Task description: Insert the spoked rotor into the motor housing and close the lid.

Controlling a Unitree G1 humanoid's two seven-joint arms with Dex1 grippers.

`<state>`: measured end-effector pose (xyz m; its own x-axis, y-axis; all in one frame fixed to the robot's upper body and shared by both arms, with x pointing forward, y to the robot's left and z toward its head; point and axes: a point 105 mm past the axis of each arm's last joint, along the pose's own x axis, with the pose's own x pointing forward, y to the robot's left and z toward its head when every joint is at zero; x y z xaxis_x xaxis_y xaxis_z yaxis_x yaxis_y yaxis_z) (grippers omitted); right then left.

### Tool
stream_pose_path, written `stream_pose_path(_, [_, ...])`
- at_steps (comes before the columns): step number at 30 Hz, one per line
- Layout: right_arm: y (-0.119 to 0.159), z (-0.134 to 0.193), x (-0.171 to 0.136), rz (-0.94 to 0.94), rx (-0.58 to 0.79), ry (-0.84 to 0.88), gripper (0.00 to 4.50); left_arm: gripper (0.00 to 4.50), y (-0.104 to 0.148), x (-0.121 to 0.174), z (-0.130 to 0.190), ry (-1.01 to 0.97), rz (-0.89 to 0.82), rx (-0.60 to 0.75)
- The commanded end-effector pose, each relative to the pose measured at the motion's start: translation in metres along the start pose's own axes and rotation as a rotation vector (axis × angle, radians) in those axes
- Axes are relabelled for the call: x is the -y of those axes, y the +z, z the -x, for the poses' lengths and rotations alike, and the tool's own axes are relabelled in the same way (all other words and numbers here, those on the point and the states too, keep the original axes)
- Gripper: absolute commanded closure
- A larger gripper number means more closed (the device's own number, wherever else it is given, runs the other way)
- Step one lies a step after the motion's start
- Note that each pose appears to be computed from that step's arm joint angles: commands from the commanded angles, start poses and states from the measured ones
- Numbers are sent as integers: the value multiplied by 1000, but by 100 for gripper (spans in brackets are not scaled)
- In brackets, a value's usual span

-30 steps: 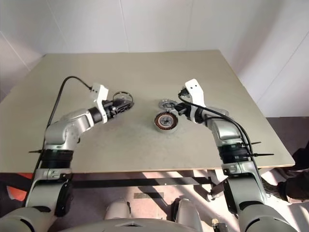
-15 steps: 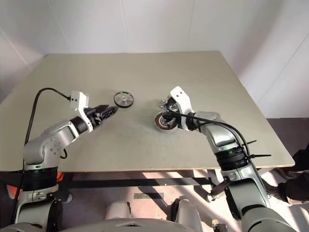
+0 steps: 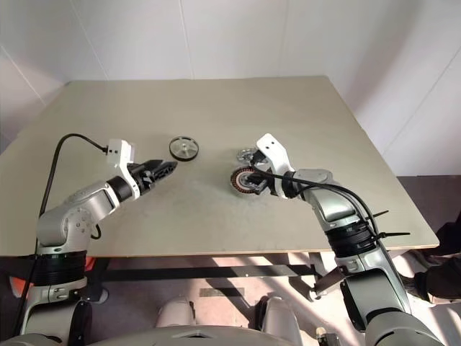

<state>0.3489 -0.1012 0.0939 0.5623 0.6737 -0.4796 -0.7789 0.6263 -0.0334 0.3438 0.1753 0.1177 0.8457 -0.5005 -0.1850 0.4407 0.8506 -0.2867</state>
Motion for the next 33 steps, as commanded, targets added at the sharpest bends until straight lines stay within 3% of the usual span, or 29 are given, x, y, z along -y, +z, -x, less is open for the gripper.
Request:
stream_pose_path(1, [5,-1,-4,25,13,2,446,141,12,-1,1,4,-36,34])
stream_pose_path(14, [12,-15,4,22,18,-14,446,141,9,7,3,-17,-40,33])
stream_pose_path(33, [5,-2,10,44,0,-26,446,141,4,16,0,-76,-45,1])
